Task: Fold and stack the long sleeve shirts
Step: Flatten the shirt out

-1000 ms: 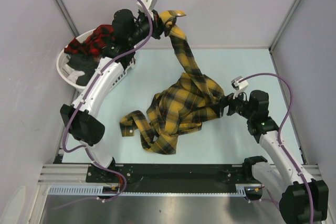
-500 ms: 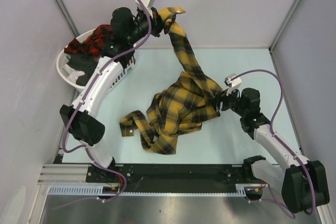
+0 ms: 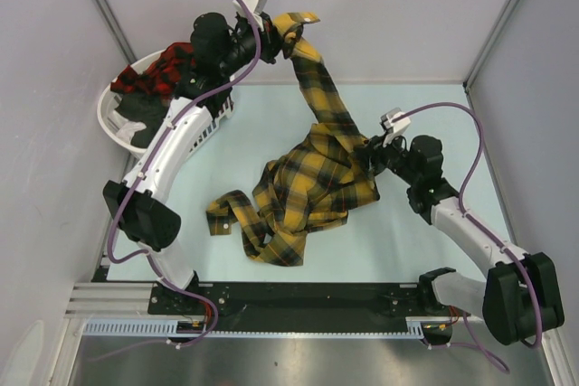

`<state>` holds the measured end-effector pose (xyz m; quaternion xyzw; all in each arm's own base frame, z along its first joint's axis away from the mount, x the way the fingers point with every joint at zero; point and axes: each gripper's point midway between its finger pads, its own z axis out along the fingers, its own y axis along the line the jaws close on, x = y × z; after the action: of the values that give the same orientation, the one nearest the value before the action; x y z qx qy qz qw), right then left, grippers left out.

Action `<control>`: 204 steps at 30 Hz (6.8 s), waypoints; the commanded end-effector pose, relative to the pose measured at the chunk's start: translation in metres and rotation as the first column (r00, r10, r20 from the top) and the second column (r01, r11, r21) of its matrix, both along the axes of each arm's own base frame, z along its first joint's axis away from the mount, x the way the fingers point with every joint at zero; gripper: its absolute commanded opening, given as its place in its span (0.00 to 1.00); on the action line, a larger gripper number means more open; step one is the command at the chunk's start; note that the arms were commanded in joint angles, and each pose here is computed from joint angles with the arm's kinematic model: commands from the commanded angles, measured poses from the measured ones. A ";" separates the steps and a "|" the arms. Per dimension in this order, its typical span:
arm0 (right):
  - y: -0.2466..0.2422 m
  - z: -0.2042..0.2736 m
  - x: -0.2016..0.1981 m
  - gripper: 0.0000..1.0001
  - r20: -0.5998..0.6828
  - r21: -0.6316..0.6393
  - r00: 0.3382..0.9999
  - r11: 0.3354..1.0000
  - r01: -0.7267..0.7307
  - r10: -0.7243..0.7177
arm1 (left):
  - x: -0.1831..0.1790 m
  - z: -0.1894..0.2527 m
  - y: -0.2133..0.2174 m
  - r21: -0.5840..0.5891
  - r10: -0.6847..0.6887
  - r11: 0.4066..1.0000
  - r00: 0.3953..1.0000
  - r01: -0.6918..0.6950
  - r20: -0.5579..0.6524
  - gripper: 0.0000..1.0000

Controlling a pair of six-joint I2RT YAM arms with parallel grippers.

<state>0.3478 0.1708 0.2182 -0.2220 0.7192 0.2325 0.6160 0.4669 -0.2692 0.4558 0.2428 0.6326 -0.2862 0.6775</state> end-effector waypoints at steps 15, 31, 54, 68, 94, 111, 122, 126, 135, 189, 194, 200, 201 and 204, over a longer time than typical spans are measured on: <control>-0.122 0.088 0.045 0.00 -0.010 0.136 0.990 0.981 0.141 -0.141 | -0.312 -0.188 -0.039 0.483 -0.718 0.403 0.595 0.778 -0.360 0.67; -0.153 0.158 0.068 0.00 0.110 0.102 0.979 0.981 0.163 -0.174 | -0.159 -0.345 -0.019 0.282 -0.219 0.817 0.723 0.503 -0.655 0.98; -0.155 0.185 0.008 0.00 0.097 0.091 0.987 0.989 0.117 -0.126 | -0.092 -0.285 -0.014 0.318 -0.171 0.869 0.833 0.380 -0.526 0.87; -0.208 0.120 -0.016 0.00 -0.053 0.017 0.946 0.947 0.320 -0.319 | -0.043 -0.371 -0.093 0.059 -0.288 0.851 0.558 0.521 -0.778 0.66; -0.192 0.009 0.043 0.00 -0.354 -0.027 0.917 0.982 0.188 -0.185 | -0.190 -0.289 0.082 0.540 -0.221 0.629 0.794 0.560 -0.567 0.80; -0.200 -0.022 0.056 0.00 -0.412 -0.111 0.887 0.978 0.179 -0.209 | 0.056 -0.382 0.046 0.728 0.076 0.576 0.862 0.373 -0.502 0.89; -0.223 -0.023 0.100 0.00 -0.377 -0.173 0.873 0.949 0.264 -0.311 | 0.016 -0.426 0.065 0.689 0.088 0.485 0.754 0.538 -0.650 0.00; -0.234 0.026 0.139 0.00 -0.294 -0.145 0.898 0.944 0.296 -0.327 | 0.051 -0.337 0.085 0.622 0.085 0.702 0.826 0.347 -0.557 0.00; -0.192 0.082 0.039 0.00 -0.279 -0.119 0.959 0.993 0.005 -0.038 | -0.103 -0.240 0.130 0.634 -0.186 0.679 0.922 0.371 -0.339 0.00; -0.180 -0.001 0.001 0.00 -0.361 -0.150 0.929 0.988 0.023 -0.076 | -0.143 -0.333 0.118 0.881 0.116 0.473 0.991 0.004 -0.066 0.13; -0.181 0.010 0.014 0.00 -0.352 -0.106 0.932 0.993 0.059 -0.093 | -0.115 -0.313 0.129 0.823 0.174 0.568 0.977 -0.001 -0.119 0.00; -0.183 0.023 0.028 0.00 -0.326 -0.085 0.940 0.993 0.076 -0.100 | -0.139 -0.324 0.108 0.773 -0.031 0.587 0.961 0.239 -0.273 0.01; -0.183 0.025 0.029 0.00 -0.326 -0.078 0.940 0.994 0.078 -0.099 | -0.150 -0.333 0.109 0.760 -0.052 0.573 0.938 0.308 -0.342 0.05; -0.182 0.029 0.034 0.00 -0.324 -0.051 0.941 0.995 0.083 -0.095 | -0.148 -0.332 0.104 0.718 -0.066 0.608 0.923 0.339 -0.379 0.22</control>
<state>0.3650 -0.0102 0.2196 -0.1600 0.8463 0.2198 0.4581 0.3339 -0.1492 0.1240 0.5174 0.7630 -0.0201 0.3870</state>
